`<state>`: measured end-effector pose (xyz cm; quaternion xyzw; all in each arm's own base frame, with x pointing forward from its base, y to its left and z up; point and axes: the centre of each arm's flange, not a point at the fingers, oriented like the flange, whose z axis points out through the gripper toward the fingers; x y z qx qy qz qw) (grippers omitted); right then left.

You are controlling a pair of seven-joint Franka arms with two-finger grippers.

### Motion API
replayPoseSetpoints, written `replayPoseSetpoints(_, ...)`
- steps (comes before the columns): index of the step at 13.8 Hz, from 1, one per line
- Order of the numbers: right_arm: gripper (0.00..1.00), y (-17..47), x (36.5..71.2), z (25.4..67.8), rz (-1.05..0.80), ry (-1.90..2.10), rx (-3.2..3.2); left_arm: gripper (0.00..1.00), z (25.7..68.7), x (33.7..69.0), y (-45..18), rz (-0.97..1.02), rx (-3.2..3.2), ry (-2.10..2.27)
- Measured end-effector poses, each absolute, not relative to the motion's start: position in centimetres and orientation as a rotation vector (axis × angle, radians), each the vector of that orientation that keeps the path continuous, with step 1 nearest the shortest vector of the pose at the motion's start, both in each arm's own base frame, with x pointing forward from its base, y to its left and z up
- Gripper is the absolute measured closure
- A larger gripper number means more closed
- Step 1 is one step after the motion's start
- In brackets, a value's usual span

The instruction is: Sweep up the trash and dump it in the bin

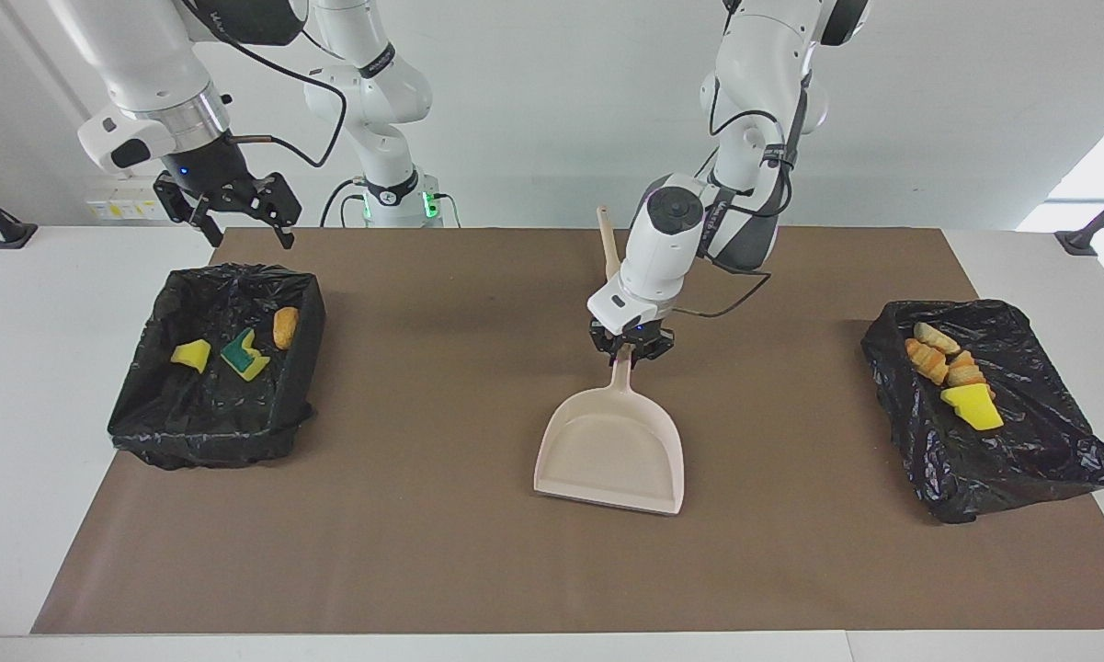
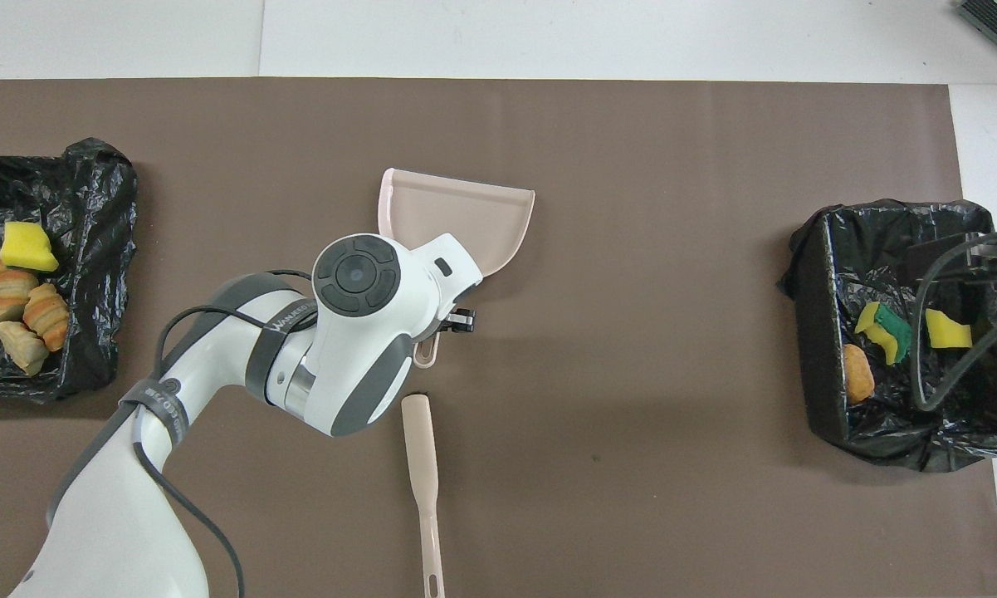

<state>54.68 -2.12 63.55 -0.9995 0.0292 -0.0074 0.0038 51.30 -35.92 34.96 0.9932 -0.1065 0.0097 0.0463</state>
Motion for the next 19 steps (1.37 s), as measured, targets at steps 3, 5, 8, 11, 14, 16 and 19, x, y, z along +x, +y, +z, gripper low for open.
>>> replayPoseSetpoints(3, 0.0, -2.1, 54.7, 63.6, -0.023, 0.092, -3.133, 0.67, 34.5, 51.3, -36.3, 0.041, 3.027, -0.317)
replayPoseSetpoints(5, 0.0, -2.1, 54.7, 63.6, -0.023, 0.092, -3.132, 0.63, 34.5, 51.6, -36.0, 0.047, 3.028, -0.303)
replayPoseSetpoints(8, 0.0, -2.1, 54.7, 63.6, -0.024, 0.091, -3.132, 0.44, 34.7, 52.0, -35.5, 0.053, 3.031, -0.278)
replayPoseSetpoints(11, 0.0, -2.1, 54.7, 63.6, -0.025, 0.091, -3.132, 0.08, 36.6, 53.9, -32.3, 0.048, 3.05, -0.191)
replayPoseSetpoints(14, 0.0, -2.1, 54.6, 63.6, -0.025, 0.091, -3.132, 0.0, 39.8, 56.2, -27.4, 0.058, 3.063, -0.079)
replayPoseSetpoints(16, 0.0, -2.1, 54.6, 63.6, -0.025, 0.091, -3.132, 0.0, 41.8, 57.4, -23.4, 0.061, 3.072, -0.022)
replayPoseSetpoints(19, 0.0, -2.1, 54.6, 63.6, -0.025, 0.091, -3.131, 0.0, 44.2, 58.1, -17.7, 0.028, 3.091, -0.024)
